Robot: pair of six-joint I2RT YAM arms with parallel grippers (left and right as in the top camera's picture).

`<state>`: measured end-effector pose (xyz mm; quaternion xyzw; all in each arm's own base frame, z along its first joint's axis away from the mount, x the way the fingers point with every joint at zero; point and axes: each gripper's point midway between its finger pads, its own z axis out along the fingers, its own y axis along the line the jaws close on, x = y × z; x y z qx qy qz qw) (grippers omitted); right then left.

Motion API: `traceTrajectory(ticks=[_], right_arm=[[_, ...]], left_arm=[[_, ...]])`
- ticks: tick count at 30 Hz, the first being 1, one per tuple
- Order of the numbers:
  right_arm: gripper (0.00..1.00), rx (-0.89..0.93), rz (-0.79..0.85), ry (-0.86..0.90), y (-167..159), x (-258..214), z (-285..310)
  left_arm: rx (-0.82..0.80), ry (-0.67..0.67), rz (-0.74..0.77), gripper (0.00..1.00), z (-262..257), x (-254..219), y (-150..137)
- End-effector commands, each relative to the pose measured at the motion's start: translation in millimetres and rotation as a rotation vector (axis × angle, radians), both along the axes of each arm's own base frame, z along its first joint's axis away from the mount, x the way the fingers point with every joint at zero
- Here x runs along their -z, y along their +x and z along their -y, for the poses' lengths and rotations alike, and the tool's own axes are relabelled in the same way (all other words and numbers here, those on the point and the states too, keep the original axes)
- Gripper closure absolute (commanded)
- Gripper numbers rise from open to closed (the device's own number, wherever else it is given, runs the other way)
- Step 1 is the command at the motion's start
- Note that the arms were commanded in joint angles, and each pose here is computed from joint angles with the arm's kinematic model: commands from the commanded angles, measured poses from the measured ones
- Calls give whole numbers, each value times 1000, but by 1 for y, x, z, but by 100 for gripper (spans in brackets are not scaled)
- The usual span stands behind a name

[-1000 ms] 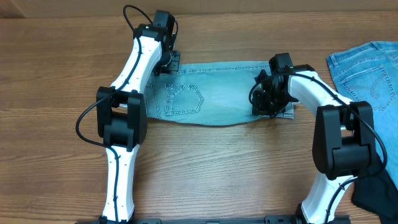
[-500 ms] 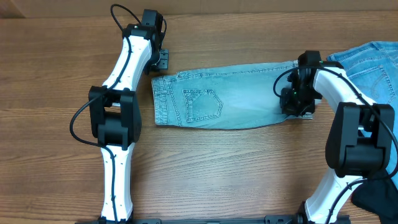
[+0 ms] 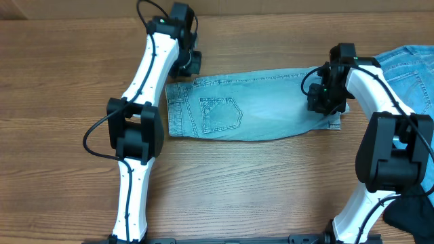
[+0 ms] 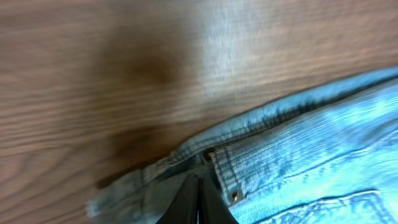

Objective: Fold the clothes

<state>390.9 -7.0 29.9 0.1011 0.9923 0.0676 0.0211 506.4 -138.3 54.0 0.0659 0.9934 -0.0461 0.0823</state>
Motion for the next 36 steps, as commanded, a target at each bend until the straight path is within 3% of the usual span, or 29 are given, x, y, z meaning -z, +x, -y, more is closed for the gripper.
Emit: traceTrajectory(ticks=[1, 4, 15, 18, 21, 25, 27, 29, 30, 36], right_arm=[[75, 65, -13, -94, 1, -1, 27], [74, 99, -55, -205, -11, 1, 50], [69, 114, -98, -194, -43, 53, 47], [68, 119, -35, -106, -18, 35, 34], [57, 118, 67, -64, 20, 0, 30], [42, 120, 145, -82, 49, -59, 36], [34, 132, 136, -139, 47, -70, 48], [30, 158, 105, -155, 38, -67, 61], [30, 175, 91, -155, 34, -66, 68], [31, 254, 14, -133, 6, -29, 110]], left_arm=[[11, 5, -35, 96, -2, 25, -8], [-9, 29, -29, 96, -14, 28, -5], [-17, 38, -19, 96, -22, 28, -1], [-24, 76, -3, 96, -29, 27, 2], [-26, 63, 42, 96, -26, 12, 13], [-82, 30, 122, 74, -23, -44, 27], [-164, 21, 83, 45, -26, -57, 15], [-195, 35, 6, 6, -30, -53, -3], [-198, 38, -27, 0, -32, -51, -10], [-307, 25, -137, 0, -51, -44, -30]])
